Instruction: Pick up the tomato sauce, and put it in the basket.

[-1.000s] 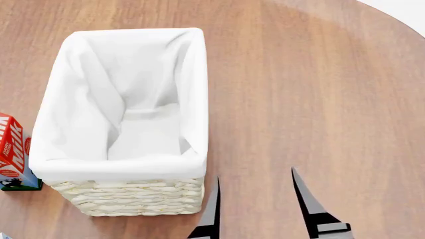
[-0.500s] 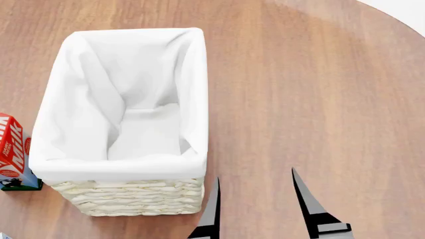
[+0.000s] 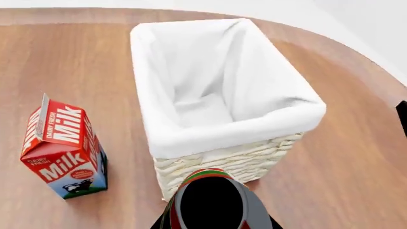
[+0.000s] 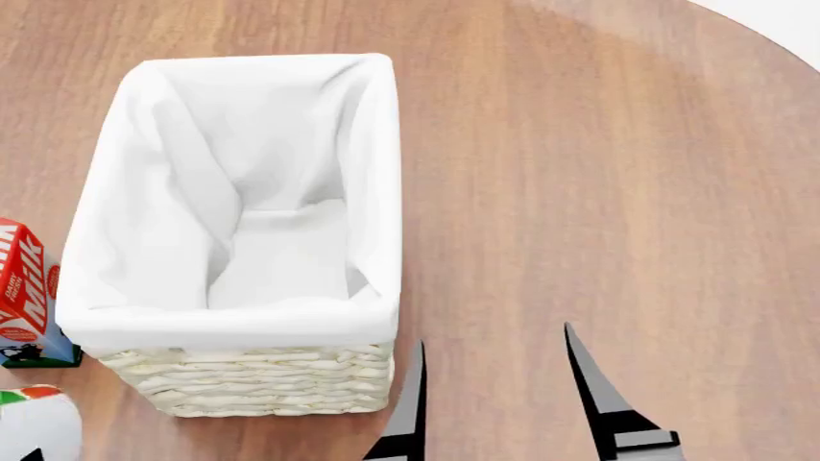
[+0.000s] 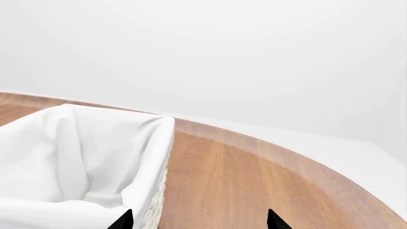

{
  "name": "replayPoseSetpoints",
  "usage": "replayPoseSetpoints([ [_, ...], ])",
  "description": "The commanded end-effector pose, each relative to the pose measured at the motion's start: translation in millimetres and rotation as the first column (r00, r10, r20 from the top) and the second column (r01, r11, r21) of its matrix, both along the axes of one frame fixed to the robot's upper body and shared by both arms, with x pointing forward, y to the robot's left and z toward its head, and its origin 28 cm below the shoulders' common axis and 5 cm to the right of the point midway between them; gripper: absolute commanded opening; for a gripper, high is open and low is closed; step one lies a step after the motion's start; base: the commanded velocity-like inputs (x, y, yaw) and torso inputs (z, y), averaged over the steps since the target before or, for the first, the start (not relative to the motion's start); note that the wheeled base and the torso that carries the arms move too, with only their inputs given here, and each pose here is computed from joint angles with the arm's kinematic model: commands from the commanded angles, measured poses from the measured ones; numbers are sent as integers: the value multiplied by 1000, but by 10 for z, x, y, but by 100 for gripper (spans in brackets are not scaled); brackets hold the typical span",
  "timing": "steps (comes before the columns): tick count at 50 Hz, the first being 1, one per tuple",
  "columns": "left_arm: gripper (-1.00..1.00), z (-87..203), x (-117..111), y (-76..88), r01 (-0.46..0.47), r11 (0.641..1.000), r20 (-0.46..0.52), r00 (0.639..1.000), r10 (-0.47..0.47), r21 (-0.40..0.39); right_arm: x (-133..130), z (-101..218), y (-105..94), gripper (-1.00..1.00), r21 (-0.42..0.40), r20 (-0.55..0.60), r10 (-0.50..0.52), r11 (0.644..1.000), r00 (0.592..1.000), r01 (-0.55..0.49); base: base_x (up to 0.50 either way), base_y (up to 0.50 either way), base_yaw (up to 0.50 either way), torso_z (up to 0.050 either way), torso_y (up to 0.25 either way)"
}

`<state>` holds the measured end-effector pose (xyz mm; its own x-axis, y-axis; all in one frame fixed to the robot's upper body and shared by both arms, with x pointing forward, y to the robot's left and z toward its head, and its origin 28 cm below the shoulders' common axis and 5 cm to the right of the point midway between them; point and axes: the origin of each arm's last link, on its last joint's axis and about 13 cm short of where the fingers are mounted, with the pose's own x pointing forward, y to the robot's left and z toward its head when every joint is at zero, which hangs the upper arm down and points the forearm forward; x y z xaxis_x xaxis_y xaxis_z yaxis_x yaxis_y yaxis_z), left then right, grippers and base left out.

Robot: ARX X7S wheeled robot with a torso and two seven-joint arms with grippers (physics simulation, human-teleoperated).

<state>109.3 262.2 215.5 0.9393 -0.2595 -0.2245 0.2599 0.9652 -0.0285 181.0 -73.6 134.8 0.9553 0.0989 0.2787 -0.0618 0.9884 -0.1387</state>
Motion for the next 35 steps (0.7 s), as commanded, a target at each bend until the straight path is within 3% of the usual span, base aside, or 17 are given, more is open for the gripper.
replayPoseSetpoints([
  [1,-100,375,-206,99,49,998,180,982,-53,26,-3,3,-5,100,2,3,0,1000,1000,0,0,0,0,0,0],
  [35,-100,938,213,-158,95,995,303,949,-87,-11,2,-7,-8,100,6,1,0,1000,1000,0,0,0,0,0,0],
])
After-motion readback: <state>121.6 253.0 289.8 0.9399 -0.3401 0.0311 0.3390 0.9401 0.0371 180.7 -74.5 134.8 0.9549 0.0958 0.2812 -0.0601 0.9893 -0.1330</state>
